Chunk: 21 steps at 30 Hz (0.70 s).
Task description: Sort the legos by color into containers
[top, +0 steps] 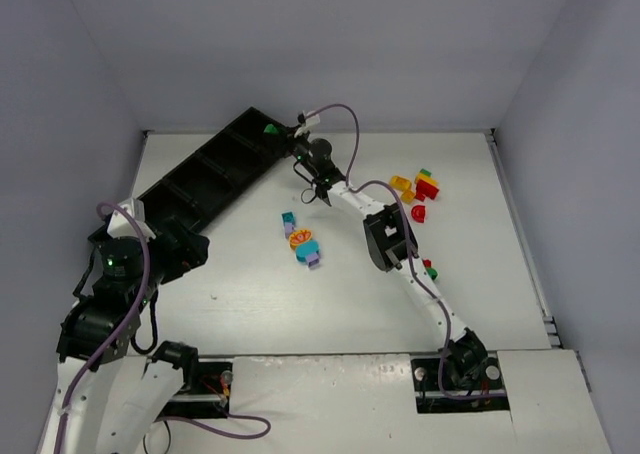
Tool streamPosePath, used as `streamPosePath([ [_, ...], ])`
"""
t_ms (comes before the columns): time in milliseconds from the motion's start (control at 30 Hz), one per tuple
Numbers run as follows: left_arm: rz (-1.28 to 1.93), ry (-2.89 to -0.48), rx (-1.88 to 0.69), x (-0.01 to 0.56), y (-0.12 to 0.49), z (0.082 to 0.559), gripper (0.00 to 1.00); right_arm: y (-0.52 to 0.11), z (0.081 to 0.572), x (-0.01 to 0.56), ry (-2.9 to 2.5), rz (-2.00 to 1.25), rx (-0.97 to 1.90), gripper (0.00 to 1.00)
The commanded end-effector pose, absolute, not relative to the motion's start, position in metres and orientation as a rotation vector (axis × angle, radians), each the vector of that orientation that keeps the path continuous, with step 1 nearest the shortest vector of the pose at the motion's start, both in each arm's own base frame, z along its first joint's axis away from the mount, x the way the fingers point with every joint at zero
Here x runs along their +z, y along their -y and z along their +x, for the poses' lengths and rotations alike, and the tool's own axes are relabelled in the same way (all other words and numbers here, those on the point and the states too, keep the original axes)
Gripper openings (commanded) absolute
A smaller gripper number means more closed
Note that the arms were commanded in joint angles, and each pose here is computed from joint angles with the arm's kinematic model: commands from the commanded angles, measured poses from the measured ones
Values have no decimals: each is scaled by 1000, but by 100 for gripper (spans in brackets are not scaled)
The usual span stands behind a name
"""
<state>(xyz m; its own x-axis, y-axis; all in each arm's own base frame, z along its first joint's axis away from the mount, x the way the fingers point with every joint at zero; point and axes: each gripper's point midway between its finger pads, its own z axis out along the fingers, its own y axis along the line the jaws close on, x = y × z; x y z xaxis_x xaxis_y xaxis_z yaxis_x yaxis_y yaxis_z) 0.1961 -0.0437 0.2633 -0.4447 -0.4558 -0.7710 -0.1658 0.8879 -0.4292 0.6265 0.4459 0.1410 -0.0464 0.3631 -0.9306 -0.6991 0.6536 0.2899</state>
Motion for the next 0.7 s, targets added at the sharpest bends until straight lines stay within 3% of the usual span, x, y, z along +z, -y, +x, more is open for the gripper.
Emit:
streamPosePath([
  [0,-476,-2003,-409,273,49,197,92,-432,635,205,-1169,-257,814,24],
  [400,-500,-1988,-427,274,48,189,92,-436,635,202,-1164,-279,820,44],
  [433,-501,-1986,-429,274,48,190,92,-436,635,204,-1160,-282,817,50],
  [600,-499,-1990,-437,272,49,188,92,-436,634,210,-1160,-293,810,56],
  [667,-495,-1985,-444,273,49,187,92,-435,634,214,-1155,-294,809,64],
])
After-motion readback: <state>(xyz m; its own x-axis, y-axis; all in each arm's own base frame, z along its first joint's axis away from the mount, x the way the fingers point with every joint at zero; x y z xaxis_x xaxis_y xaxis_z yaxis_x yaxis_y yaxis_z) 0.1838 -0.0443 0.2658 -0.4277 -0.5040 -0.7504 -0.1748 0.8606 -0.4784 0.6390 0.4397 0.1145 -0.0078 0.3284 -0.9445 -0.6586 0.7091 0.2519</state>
